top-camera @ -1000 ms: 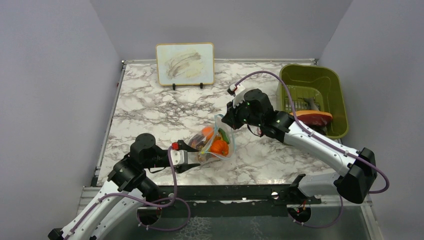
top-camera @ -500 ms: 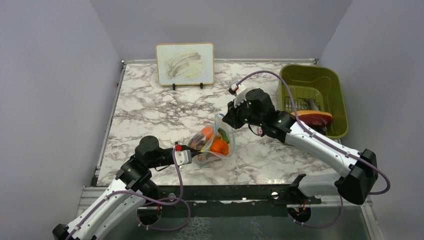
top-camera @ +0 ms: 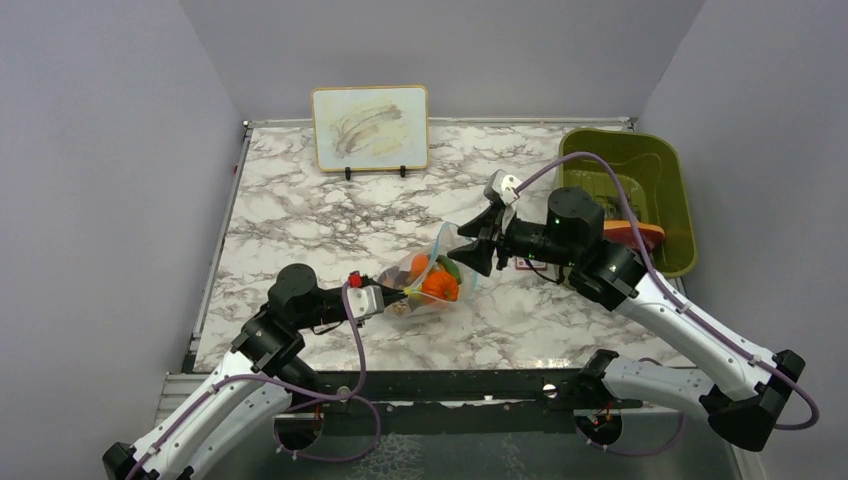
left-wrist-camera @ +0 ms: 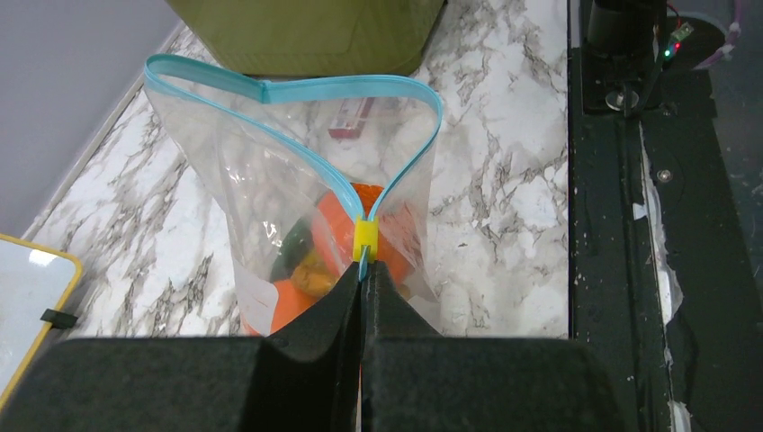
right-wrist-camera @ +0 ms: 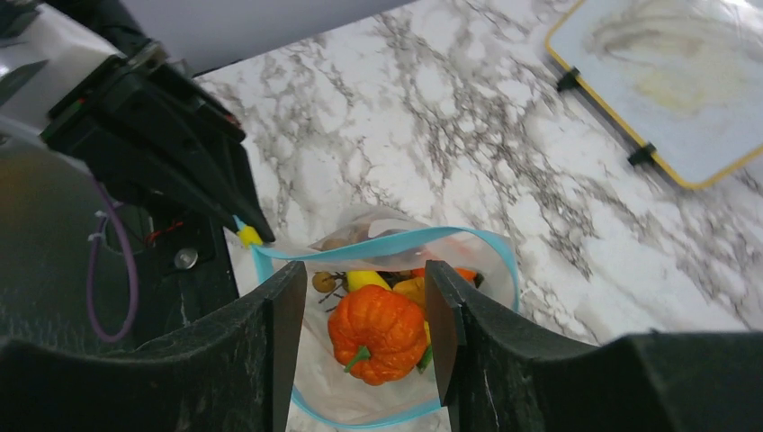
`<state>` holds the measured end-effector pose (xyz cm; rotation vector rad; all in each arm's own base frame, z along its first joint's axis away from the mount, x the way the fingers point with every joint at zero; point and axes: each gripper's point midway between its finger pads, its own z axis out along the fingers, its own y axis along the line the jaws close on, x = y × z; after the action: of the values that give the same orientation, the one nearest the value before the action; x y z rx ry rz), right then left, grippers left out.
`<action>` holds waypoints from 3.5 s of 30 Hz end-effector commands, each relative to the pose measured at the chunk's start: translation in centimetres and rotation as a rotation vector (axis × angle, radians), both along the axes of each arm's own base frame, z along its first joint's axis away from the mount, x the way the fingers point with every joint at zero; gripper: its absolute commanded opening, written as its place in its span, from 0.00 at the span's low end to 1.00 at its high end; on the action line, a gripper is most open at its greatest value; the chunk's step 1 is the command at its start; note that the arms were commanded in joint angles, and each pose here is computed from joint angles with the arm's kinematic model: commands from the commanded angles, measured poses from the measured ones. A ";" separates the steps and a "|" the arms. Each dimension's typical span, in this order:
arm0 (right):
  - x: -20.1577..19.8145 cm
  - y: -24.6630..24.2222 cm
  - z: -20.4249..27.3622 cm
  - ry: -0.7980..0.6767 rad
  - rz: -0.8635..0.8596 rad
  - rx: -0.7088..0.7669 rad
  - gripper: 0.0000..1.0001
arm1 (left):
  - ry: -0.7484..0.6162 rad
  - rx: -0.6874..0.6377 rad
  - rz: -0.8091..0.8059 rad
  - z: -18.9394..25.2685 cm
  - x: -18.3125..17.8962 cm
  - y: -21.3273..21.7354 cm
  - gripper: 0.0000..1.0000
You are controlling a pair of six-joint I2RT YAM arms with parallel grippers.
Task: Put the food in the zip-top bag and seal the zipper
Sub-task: Zip the zipper food storage bag at the center of the board.
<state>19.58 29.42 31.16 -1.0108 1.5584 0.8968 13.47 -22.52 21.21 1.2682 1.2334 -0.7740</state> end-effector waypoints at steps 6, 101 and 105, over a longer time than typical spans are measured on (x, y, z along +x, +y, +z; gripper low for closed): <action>-6.1 4.2 -0.1 -0.197 0.481 0.030 0.47 | 0.045 -0.057 0.022 4.3 0.6 -0.6 0.00; -5.0 7.4 -1.3 -0.294 0.372 -0.097 0.01 | -0.092 -0.048 -0.031 6.9 -0.6 0.0 0.47; -5.2 7.5 -1.4 -0.293 0.387 -0.094 0.01 | -0.095 -0.048 -0.032 6.9 -0.5 -0.1 0.31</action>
<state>14.24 36.26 27.51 -1.5071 1.2483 0.8680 12.63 -22.47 27.31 1.2917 1.1515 -0.7710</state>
